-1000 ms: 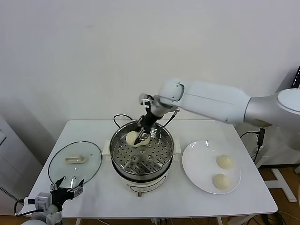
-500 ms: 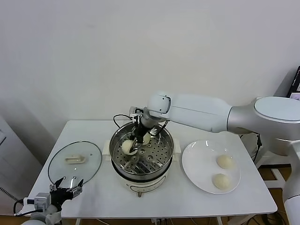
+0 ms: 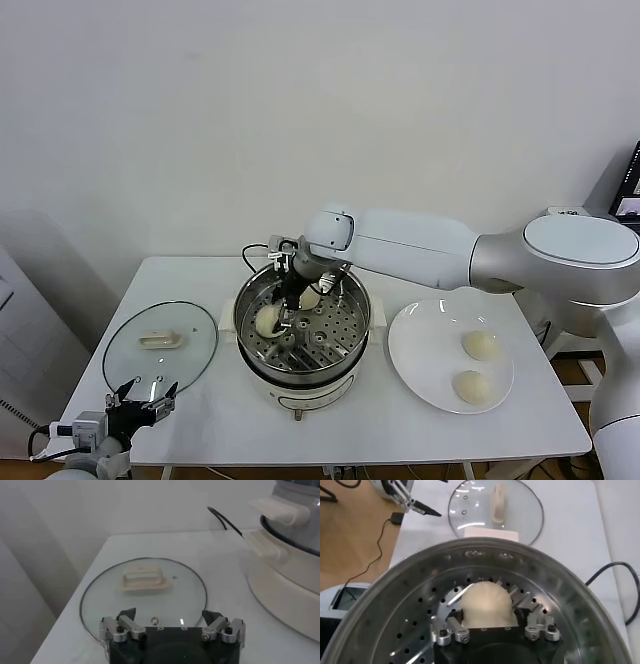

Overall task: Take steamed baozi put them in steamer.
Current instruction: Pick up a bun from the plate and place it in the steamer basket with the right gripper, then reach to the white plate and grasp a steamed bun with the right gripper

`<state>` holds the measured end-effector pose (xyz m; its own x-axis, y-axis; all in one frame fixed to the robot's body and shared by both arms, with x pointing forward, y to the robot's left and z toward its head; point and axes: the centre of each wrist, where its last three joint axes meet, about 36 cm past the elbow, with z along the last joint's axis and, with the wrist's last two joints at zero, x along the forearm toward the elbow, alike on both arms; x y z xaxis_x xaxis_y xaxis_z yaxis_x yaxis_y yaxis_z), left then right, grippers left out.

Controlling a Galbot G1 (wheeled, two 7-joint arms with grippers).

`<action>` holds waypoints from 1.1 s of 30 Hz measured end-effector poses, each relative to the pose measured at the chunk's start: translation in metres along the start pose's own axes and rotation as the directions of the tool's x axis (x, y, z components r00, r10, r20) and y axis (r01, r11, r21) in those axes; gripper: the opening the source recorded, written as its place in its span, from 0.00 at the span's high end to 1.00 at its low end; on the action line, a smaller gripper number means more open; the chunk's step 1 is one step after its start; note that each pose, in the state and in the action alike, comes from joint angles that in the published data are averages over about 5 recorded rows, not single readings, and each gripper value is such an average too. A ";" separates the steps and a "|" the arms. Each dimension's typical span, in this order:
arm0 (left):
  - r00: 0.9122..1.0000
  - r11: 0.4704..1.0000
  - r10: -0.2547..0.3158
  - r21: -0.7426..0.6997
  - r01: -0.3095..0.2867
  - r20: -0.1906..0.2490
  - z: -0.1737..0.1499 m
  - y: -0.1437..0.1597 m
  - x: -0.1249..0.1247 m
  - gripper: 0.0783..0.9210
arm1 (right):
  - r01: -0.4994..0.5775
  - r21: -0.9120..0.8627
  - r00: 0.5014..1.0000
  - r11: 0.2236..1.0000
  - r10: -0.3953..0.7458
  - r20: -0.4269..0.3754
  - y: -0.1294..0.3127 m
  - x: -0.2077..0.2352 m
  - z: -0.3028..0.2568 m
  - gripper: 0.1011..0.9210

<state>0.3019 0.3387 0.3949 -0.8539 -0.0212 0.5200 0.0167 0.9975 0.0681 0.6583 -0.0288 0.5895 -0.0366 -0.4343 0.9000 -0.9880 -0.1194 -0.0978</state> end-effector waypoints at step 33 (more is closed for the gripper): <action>1.000 1.000 -0.010 -0.005 0.010 0.020 -0.011 0.004 0.003 0.12 | 0.042 -0.027 0.980 0.999 -0.046 -0.194 0.050 0.175 0.249 0.12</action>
<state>0.3050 0.3420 0.4059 -0.8643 -0.0296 0.5021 0.0108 0.9969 0.0773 0.6396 -0.3332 0.6363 -0.0191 -0.2470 0.9688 -0.9923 -0.1137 -0.0486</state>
